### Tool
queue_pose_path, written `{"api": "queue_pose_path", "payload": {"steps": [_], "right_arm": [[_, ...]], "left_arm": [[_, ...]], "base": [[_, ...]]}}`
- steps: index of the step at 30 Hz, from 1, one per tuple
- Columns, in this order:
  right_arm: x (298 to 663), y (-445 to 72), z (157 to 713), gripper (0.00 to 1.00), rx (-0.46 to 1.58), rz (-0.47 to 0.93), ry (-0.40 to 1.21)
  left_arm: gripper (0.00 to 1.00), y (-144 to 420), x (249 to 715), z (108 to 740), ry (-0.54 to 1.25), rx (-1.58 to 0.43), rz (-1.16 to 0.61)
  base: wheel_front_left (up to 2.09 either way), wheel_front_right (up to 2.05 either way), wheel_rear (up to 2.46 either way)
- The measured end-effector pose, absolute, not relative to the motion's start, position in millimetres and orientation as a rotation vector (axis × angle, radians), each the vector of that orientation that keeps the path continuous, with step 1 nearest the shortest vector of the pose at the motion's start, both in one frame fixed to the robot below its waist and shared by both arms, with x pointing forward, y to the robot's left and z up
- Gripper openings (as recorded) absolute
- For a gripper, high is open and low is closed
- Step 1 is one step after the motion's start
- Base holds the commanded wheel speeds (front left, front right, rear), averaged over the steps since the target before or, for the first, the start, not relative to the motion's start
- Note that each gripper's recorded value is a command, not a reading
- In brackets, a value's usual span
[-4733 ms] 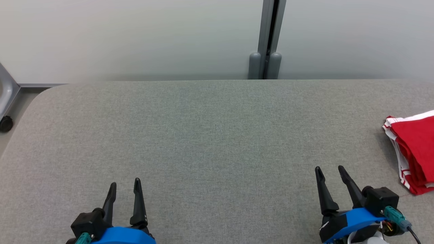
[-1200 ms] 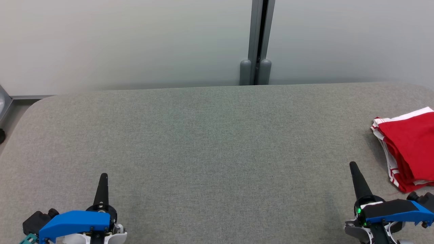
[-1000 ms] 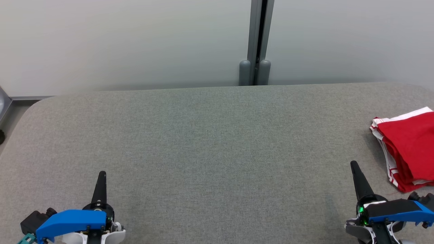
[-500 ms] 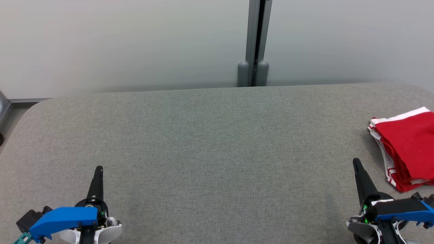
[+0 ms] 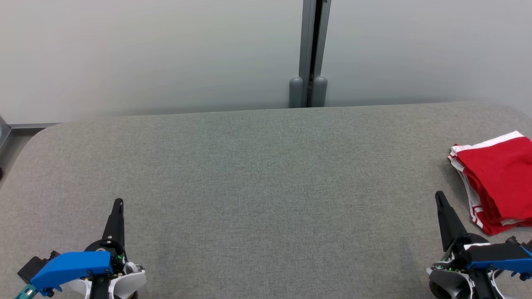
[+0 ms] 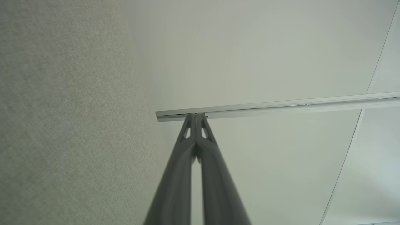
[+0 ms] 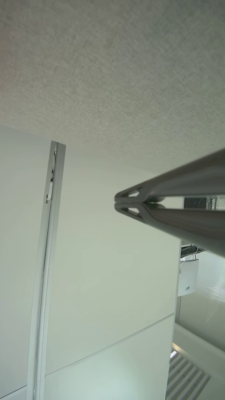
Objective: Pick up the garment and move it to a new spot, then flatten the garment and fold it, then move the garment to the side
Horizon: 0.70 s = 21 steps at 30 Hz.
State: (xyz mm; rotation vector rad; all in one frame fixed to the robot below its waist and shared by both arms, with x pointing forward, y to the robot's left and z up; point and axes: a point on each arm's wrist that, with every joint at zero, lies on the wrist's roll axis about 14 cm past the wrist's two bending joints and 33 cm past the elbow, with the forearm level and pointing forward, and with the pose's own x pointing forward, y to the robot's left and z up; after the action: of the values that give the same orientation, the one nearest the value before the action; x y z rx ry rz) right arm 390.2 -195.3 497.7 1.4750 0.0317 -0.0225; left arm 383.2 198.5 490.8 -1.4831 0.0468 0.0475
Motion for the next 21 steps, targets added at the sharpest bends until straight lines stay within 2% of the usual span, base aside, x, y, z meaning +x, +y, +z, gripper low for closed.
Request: {"api": "queue_pose_path", "payload": {"steps": [21], "right_arm": [[389.1, -199.3, 506.6, 0.0, 1.575, -0.001, 0.003]], "left_arm": [[0.0, 200.6, 387.6, 504.0, 0.008, -1.573, 0.01]], "base": [[0.0, 0.0, 0.0]]}}
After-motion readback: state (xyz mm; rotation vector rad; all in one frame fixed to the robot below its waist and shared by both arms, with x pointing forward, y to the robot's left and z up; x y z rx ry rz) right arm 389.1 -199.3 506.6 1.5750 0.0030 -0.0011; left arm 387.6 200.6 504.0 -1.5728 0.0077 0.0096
